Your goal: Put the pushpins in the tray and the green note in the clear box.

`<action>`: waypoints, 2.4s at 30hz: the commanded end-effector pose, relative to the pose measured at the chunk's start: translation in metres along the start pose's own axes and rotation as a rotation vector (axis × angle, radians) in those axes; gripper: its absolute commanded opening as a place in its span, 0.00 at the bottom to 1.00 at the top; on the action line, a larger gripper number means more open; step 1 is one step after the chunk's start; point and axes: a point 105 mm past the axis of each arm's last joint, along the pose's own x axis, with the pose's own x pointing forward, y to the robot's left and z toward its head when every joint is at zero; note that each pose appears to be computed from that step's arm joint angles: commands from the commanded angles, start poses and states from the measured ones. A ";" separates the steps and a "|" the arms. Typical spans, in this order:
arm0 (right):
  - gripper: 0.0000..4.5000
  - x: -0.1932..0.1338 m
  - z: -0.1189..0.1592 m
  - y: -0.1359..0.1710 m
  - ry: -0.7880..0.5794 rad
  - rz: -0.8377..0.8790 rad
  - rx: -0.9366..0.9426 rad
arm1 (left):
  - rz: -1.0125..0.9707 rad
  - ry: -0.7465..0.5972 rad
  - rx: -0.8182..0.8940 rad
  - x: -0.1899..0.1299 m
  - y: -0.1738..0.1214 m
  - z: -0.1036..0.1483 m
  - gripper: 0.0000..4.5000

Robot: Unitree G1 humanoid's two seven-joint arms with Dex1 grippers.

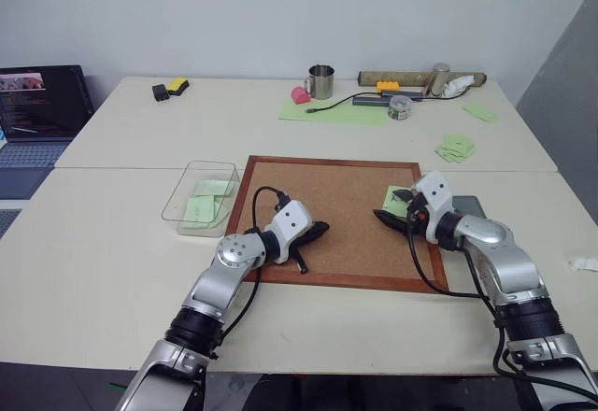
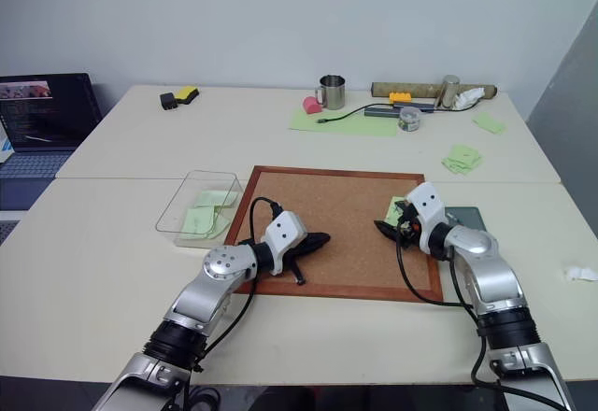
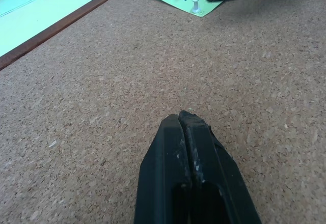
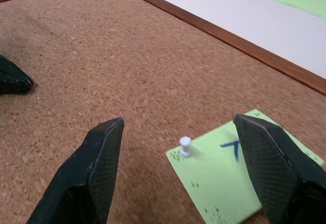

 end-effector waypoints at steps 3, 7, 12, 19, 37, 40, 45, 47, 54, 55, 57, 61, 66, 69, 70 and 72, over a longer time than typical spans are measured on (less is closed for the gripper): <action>0.62 0.004 0.007 -0.009 -0.040 -0.035 -0.022 | -0.051 0.117 -0.055 -0.003 -0.017 -0.033 0.00; 0.44 0.003 0.005 -0.012 -0.044 -0.044 -0.015 | -0.050 0.116 -0.055 -0.003 -0.017 -0.033 0.00; 0.23 0.002 0.004 -0.011 -0.048 -0.034 -0.007 | -0.051 0.118 -0.056 -0.003 -0.017 -0.034 0.00; 0.00 0.002 0.003 -0.011 -0.048 -0.033 -0.002 | -0.051 0.120 -0.056 -0.004 -0.018 -0.034 0.00; 0.00 -0.020 0.066 0.027 -0.148 0.171 -0.329 | -0.004 0.024 -0.156 -0.005 -0.003 -0.008 0.00; 0.00 -0.023 0.068 0.034 -0.142 0.201 -0.434 | -0.004 -0.068 -0.256 -0.020 0.009 0.017 0.04; 0.00 -0.025 0.071 0.045 -0.146 0.240 -0.614 | -0.058 -0.156 -0.440 -0.050 0.021 0.044 0.25; 0.00 -0.025 0.073 0.052 -0.157 0.266 -0.697 | -0.087 -0.213 -0.552 -0.062 0.026 0.055 0.35; 0.00 -0.025 0.087 0.065 -0.218 0.302 -0.865 | -0.176 -0.312 -0.767 -0.069 0.024 0.079 0.63; 0.00 -0.024 0.089 0.067 -0.227 0.306 -0.884 | -0.181 -0.319 -0.784 -0.067 0.023 0.081 0.67; 0.00 -0.024 0.094 0.071 -0.248 0.317 -0.925 | -0.196 -0.340 -0.805 -0.060 0.019 0.088 0.75; 0.00 -0.024 0.098 0.078 -0.276 0.340 -0.968 | -0.208 -0.367 -0.815 -0.048 0.013 0.095 0.89; 0.00 -0.026 0.101 0.094 -0.311 0.388 -1.003 | -0.273 -0.422 -0.834 -0.031 0.004 0.112 0.89; 0.00 -0.026 0.101 0.098 -0.318 0.399 -1.008 | -0.291 -0.415 -0.829 -0.023 0.002 0.114 0.89; 0.00 -0.026 0.101 0.099 -0.319 0.400 -1.008 | -0.293 -0.410 -0.825 -0.021 0.001 0.113 0.89; 0.00 -0.026 0.101 0.100 -0.322 0.403 -1.007 | -0.292 -0.404 -0.817 -0.017 0.001 0.113 0.85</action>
